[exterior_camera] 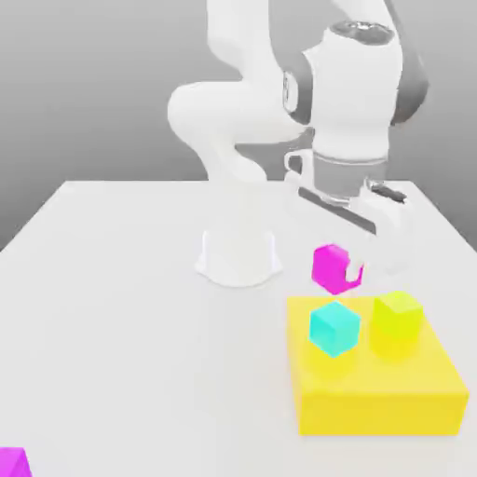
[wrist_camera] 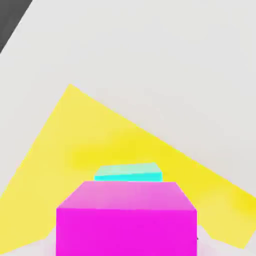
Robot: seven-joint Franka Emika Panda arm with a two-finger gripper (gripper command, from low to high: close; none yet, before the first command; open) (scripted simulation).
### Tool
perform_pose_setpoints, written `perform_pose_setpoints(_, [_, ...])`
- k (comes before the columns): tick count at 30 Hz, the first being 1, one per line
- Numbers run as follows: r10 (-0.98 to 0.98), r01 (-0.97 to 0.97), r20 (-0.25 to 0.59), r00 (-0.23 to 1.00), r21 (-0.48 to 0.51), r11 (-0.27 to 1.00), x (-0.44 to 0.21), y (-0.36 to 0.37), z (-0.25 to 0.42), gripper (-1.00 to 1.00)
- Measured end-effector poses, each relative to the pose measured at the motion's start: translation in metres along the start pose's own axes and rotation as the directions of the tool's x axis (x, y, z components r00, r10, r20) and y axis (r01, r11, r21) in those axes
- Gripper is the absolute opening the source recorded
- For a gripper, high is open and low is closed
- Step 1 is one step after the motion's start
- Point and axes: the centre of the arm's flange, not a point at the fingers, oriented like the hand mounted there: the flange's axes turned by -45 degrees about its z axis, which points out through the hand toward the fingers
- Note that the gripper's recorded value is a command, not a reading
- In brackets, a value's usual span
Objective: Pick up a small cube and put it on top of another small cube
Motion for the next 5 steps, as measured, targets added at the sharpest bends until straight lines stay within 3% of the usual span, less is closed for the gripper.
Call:
perform_pose_setpoints(1, [0.000,0.000,0.000,1.000,0.000,1.000,-0.001,0.000,0.010,-1.00])
perform_pose_setpoints(2, [-0.001,0.001,0.002,1.000,0.001,1.000,-0.002,0.001,0.021,1.00])
perform_pose_setpoints(5, [-0.001,0.001,0.002,1.000,0.001,1.000,-0.002,0.001,0.021,1.00])
